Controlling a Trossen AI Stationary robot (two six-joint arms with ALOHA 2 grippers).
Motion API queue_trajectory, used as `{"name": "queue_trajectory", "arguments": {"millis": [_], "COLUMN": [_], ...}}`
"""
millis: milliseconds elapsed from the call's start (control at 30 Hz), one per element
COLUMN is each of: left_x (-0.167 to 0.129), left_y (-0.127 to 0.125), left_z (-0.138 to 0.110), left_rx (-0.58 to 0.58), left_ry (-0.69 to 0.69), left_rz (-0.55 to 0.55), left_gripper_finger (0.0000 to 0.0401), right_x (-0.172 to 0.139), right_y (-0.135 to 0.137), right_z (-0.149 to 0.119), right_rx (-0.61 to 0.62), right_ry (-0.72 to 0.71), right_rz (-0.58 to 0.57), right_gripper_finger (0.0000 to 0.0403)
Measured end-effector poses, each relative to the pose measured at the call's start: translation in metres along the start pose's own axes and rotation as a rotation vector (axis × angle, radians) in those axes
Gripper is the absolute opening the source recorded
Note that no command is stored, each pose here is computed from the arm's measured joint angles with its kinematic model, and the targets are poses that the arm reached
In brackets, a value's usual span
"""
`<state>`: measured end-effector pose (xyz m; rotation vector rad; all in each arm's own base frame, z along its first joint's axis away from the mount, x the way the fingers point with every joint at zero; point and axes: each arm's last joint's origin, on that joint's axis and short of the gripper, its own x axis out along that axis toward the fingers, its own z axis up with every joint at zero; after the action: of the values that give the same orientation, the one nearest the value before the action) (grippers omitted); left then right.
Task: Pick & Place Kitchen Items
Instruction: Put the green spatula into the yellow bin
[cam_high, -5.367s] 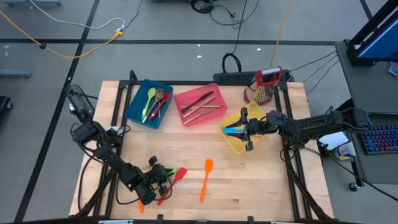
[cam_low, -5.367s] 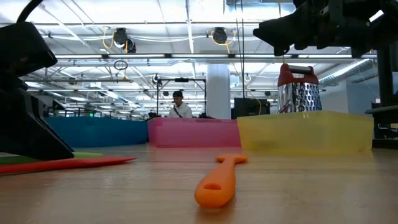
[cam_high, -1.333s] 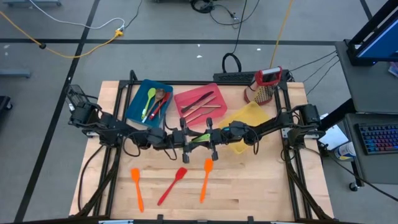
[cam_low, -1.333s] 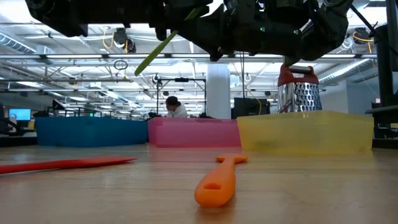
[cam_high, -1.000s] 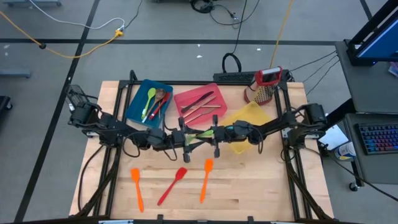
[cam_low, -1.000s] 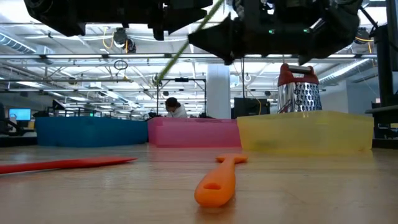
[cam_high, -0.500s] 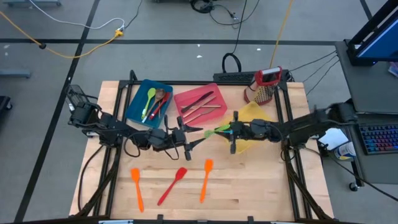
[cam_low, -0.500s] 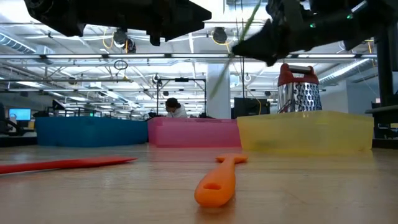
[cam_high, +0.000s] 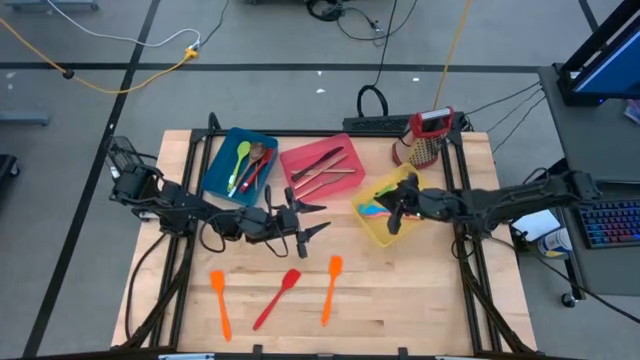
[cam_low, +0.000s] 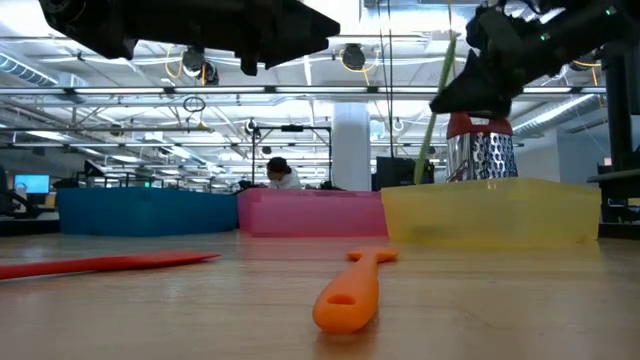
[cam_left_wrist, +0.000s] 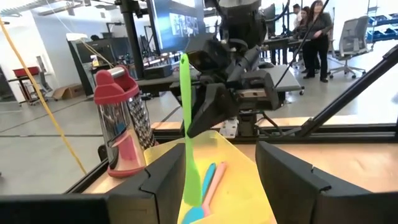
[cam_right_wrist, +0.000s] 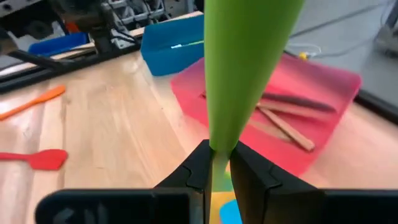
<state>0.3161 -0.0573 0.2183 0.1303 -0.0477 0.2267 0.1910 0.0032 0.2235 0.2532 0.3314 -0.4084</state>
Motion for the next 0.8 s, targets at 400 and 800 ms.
{"name": "queue_trajectory", "arguments": {"millis": [400, 800], "left_x": [0.0, 0.0], "left_y": [-0.001, 0.0], "left_z": [-0.006, -0.006], "left_rx": [0.021, 0.02], "left_ry": [0.056, 0.053], "left_rz": [-0.005, -0.001], "left_gripper_finger": [0.02, 0.02], "right_x": [0.004, 0.003], "right_y": [-0.027, -0.045], "right_z": [-0.062, -0.092], "right_rx": [0.318, 0.602], "right_ry": [-0.066, -0.156], "right_rz": [-0.092, -0.059], "right_gripper_finger": [0.0038, 0.0038]}}
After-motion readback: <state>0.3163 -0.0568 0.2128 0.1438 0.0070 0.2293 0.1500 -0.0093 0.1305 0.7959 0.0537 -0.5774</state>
